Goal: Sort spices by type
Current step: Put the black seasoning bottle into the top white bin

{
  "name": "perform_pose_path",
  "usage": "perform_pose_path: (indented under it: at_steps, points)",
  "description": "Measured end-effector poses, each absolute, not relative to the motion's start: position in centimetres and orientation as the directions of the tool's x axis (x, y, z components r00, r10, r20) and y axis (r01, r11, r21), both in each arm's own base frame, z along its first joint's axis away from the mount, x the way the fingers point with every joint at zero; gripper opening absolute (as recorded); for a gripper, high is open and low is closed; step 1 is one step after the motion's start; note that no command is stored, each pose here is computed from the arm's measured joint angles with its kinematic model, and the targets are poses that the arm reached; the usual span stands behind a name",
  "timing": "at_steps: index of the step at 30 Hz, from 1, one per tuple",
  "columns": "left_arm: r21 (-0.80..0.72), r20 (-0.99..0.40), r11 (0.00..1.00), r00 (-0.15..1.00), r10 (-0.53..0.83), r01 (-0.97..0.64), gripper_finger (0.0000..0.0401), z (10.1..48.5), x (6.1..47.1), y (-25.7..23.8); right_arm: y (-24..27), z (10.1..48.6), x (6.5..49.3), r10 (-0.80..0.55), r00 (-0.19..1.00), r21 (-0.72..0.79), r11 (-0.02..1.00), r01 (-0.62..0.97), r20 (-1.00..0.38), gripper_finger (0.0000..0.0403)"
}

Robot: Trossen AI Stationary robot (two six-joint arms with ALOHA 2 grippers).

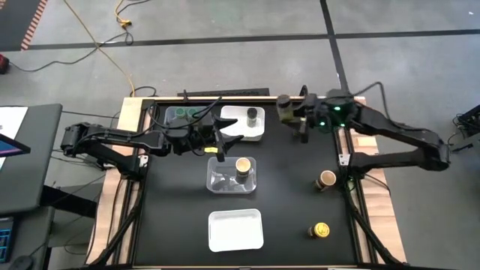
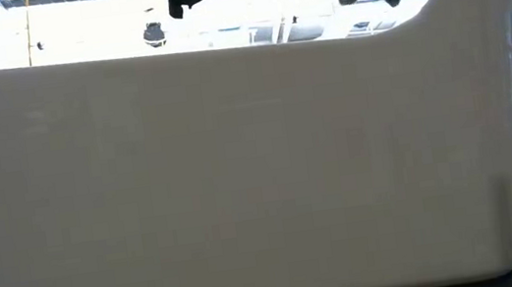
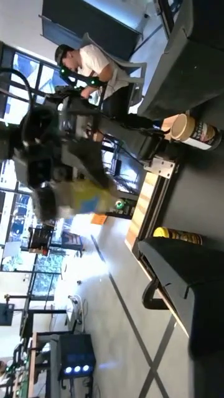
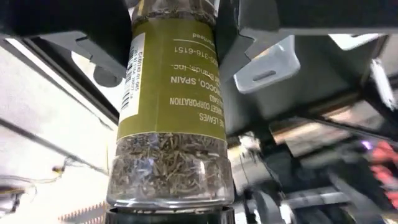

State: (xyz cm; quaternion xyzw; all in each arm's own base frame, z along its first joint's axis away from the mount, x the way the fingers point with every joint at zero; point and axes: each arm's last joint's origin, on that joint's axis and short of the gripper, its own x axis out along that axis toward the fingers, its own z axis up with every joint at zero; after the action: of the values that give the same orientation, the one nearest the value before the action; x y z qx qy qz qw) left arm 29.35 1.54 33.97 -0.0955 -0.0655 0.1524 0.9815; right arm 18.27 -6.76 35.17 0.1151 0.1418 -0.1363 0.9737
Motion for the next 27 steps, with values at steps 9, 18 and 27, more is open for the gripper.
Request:
perform_pose_path:
  at_steps: [9,18,27]
  points:
    - [-0.178,-0.003,0.935,0.95,0.312,-0.308,0.0308,33.0,29.4,1.5,-5.5,34.8,17.0,-0.018,0.965,0.277,0.956,0.094,-0.263,0.02]
    - [-0.198,0.002,0.931,0.95,0.312,-0.305,0.0308,33.0,29.4,1.5,-4.9,32.5,18.5,0.437,0.899,0.37,0.837,-0.403,-0.011,0.02]
    - [-0.253,0.093,0.926,0.946,0.311,-0.28,0.0308,33.9,29.4,1.5,-4.6,30.9,21.7,0.617,0.772,0.384,0.683,-0.621,0.15,0.0201]
